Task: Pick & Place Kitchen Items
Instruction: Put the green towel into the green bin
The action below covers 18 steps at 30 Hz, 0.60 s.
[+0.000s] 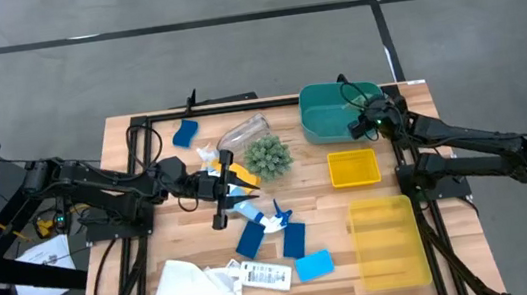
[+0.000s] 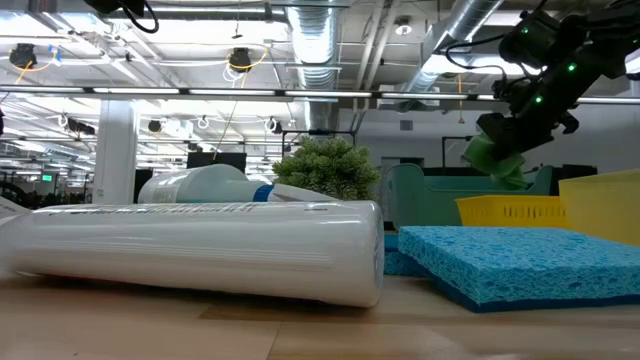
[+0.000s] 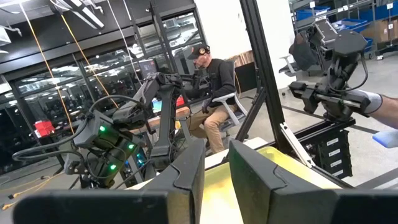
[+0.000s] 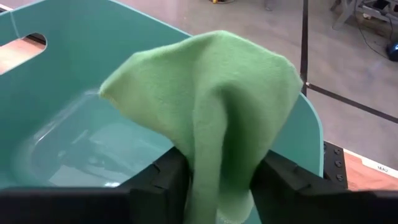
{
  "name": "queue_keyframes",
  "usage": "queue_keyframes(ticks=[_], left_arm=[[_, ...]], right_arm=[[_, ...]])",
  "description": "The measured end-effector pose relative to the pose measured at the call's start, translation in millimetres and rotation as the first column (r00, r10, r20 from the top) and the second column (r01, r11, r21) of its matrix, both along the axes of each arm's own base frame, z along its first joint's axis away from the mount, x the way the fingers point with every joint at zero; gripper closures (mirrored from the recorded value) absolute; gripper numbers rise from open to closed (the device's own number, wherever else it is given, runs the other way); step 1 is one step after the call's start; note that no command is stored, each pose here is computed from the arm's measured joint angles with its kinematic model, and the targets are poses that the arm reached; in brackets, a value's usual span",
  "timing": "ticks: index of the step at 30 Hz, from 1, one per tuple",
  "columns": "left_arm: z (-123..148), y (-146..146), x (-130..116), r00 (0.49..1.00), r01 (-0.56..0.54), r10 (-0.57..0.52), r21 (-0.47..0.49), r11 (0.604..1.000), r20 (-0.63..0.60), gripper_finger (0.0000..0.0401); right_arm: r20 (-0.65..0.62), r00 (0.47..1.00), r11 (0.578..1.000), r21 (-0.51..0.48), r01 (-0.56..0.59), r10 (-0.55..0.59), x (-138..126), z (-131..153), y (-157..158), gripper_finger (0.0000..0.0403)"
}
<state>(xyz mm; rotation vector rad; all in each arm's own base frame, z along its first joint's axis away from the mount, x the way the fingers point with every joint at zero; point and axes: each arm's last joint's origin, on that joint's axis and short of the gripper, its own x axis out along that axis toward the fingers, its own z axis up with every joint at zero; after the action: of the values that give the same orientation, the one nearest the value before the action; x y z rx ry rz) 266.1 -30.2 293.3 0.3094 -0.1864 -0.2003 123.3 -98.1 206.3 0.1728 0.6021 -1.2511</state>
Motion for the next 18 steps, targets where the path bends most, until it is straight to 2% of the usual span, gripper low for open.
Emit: queue_keyframes(ticks=[13,18], left_arm=[[0.1,0.1,0.0,1.0,0.0,0.0,0.0,1.0,0.0,0.0329],[0.1,0.1,0.0,1.0,0.0,0.0,0.0,1.0,0.0,0.0329]], right_arm=[[0.023,1.0,1.0,-0.012,-0.004,0.004,1.6,1.7,-0.3,0.016],[0.025,1.0,1.0,-0.011,-0.005,0.006,1.7,1.8,-0.3,0.0138]])
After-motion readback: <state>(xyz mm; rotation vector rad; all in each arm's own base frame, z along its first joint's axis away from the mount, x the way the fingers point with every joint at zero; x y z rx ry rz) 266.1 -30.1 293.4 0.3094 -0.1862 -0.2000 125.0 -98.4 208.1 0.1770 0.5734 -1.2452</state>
